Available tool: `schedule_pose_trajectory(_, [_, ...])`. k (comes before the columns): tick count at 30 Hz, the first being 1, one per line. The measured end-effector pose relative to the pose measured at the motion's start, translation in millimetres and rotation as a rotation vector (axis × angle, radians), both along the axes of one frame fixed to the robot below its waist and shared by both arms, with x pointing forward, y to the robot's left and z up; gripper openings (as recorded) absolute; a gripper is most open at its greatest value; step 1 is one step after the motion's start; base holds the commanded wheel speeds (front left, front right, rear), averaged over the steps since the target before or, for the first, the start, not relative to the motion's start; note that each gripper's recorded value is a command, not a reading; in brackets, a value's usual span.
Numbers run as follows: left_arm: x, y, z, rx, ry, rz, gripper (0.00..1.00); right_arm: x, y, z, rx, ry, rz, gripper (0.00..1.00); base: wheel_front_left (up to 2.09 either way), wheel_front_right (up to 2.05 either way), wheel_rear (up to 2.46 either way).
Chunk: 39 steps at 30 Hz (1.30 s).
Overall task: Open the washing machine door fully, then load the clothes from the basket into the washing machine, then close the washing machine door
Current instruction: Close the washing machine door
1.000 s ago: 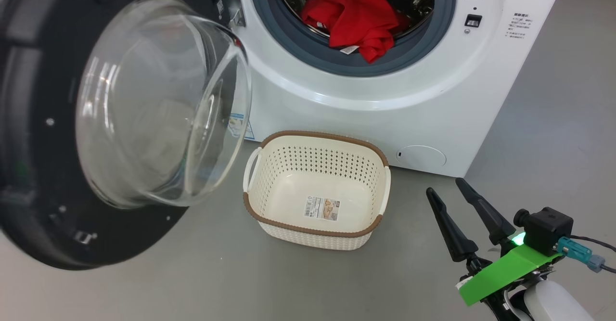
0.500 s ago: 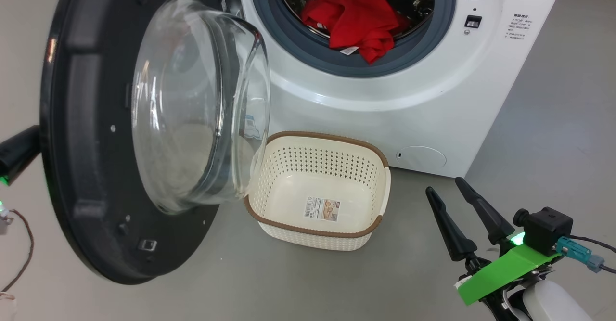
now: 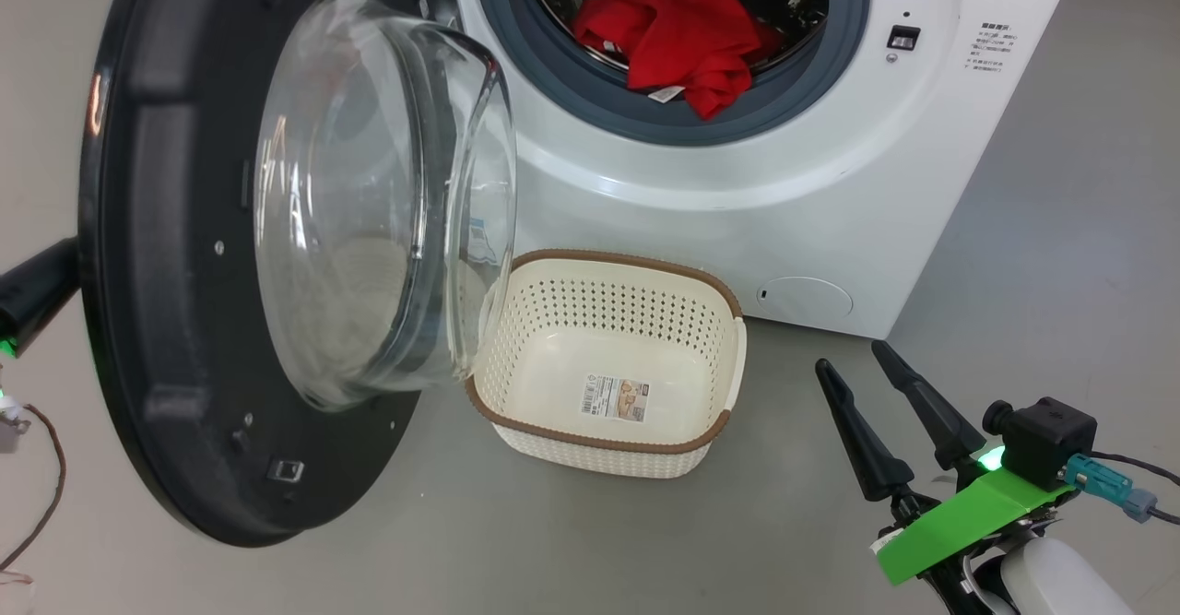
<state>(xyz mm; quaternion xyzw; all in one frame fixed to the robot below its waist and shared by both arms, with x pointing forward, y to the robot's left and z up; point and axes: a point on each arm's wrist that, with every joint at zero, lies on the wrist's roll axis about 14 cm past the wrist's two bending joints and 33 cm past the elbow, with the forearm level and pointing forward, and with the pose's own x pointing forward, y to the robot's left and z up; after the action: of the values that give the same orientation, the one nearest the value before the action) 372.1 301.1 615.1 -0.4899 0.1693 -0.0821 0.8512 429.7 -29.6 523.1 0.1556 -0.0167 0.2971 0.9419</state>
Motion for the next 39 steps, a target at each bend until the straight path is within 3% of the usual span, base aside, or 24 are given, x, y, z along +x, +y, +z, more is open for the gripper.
schedule_pose_trajectory(9, [-1, 8, 4, 0.027, -0.03, 0.037, 0.03, -1, 1, 2, 0.0, -0.005, 0.002, 1.0, 0.0, 0.0, 0.0])
schedule_pose_trajectory(10, [-1, 10, 5, 0.029, -0.034, 0.046, 0.22, -1, 1, 2, 0.0, -0.006, 0.002, 1.0, 0.0, 0.0, 0.0])
schedule_pose_trajectory(12, [-3, 14, 6, 0.048, -0.04, 0.06, 0.31, -1, 1, 3, 0.0, -0.008, 0.004, 1.0, 0.0, 0.0, 0.0])
schedule_pose_trajectory(14, [-4, 20, 8, 0.066, -0.047, 0.08, 0.48, -2, 2, 4, 0.0, -0.009, 0.006, 1.0, 0.0, 0.0, 0.0])
schedule_pose_trajectory(15, [-4, 22, 9, 0.072, -0.053, 0.088, 0.71, -2, 2, 4, -0.001, -0.009, 0.006, 1.0, 0.0, 0.0, 0.0])
schedule_pose_trajectory(16, [-5, 23, 10, 0.076, -0.06, 0.092, 0.71, -2, 2, 4, -0.001, -0.01, 0.007, 1.0, 0.0, 0.0, 0.0])
schedule_pose_trajectory(17, [-5, 25, 11, 0.085, -0.069, 0.099, 0.97, -2, 3, 4, -0.001, -0.011, 0.008, 1.0, 0.0, 0.0, 0.0])
schedule_pose_trajectory(18, [-6, 27, 12, 0.098, -0.072, 0.106, 1.0, -3, 3, 5, -0.001, -0.012, 0.009, 1.0, 0.0, 0.0, 0.0])
schedule_pose_trajectory(39, [-44, 78, -3, 0.422, -0.183, 0.428, 1.0, -3, 16, 5, 0.001, -0.013, 0.044, 1.0, 0.0, 0.0, 0.0])
